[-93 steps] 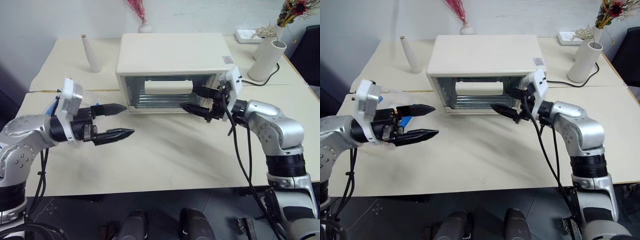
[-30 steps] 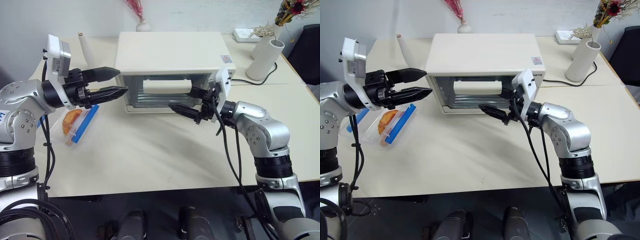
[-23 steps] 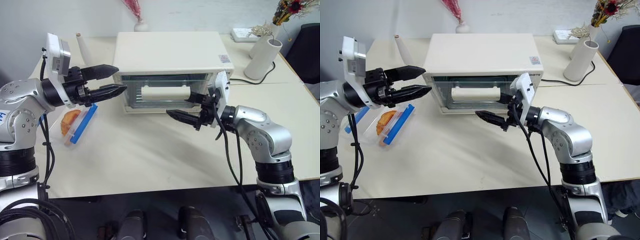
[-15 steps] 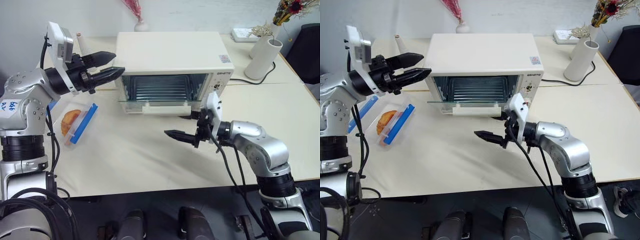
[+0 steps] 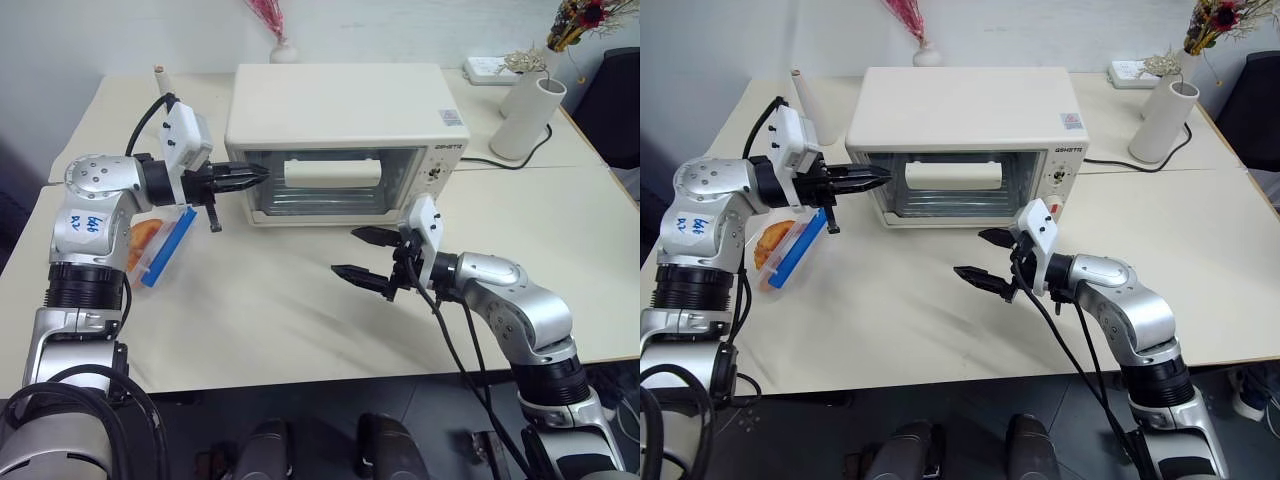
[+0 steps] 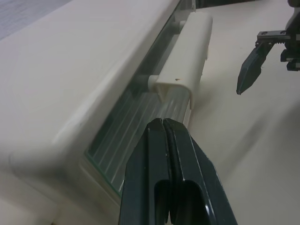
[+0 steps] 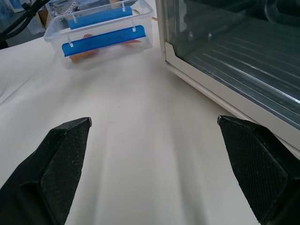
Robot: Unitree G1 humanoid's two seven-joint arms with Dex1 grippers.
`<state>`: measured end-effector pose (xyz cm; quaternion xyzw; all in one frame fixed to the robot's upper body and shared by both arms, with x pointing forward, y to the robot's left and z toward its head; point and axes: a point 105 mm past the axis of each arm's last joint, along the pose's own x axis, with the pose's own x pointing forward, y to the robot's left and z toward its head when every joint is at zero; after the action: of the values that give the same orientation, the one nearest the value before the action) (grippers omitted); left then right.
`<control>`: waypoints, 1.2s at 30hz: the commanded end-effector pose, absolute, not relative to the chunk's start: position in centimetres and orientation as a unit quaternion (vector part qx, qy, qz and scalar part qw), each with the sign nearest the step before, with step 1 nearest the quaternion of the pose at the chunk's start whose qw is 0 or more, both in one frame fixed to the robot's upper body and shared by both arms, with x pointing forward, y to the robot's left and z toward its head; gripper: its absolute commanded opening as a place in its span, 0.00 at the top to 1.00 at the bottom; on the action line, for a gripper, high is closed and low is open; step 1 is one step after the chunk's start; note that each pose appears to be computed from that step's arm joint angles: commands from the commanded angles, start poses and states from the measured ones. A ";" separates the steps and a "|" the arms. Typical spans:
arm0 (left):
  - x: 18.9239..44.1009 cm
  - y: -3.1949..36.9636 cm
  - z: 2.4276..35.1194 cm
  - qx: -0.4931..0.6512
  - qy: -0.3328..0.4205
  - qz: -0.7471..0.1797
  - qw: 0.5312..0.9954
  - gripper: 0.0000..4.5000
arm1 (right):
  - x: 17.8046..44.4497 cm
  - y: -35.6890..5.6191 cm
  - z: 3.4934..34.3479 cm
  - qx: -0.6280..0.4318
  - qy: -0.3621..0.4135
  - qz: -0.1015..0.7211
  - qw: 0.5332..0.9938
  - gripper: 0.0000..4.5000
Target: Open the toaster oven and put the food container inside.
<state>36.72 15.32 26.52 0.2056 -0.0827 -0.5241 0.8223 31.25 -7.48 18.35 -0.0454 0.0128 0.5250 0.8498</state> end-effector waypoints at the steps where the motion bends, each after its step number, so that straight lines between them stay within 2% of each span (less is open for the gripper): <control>1: 35.5 15.4 30.6 0.162 -0.133 -0.533 0.820 0.99 | 31.6 -7.9 20.0 -0.049 -0.020 0.509 0.859 0.00; 6: 33.7 15.9 31.9 0.107 -0.131 -0.555 0.815 0.99 | 33.5 -8.7 21.5 -0.039 -0.037 0.481 0.875 0.00; 7: 33.4 16.2 32.3 0.095 -0.134 -0.555 0.816 0.96 | 33.9 -8.8 21.9 -0.039 -0.042 0.478 0.877 0.00; 12: 32.8 17.0 32.5 0.109 -0.128 -0.539 0.825 0.69 | 35.0 -8.9 24.1 -0.031 -0.067 0.478 0.875 0.00; 17: 32.5 16.9 32.3 0.119 -0.129 -0.534 0.827 0.34 | 34.9 -8.3 25.4 -0.019 -0.084 0.493 0.866 0.00; 22: 32.8 16.7 31.8 0.133 -0.125 -0.528 0.829 0.34 | 32.9 -7.2 26.0 -0.013 -0.093 0.540 0.836 0.00; 26: 33.4 16.6 31.7 0.139 -0.126 -0.522 0.832 0.34 | 31.1 -6.8 24.8 -0.023 -0.075 0.572 0.816 0.00; 36: 35.3 15.6 31.4 0.168 -0.124 -0.521 0.827 0.34 | 29.9 -7.0 21.6 -0.048 -0.045 0.571 0.818 0.00</control>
<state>35.51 15.73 30.06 0.1466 -0.1014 -0.5236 0.8331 30.88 -7.55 20.87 -0.0307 -0.0216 0.5546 0.8313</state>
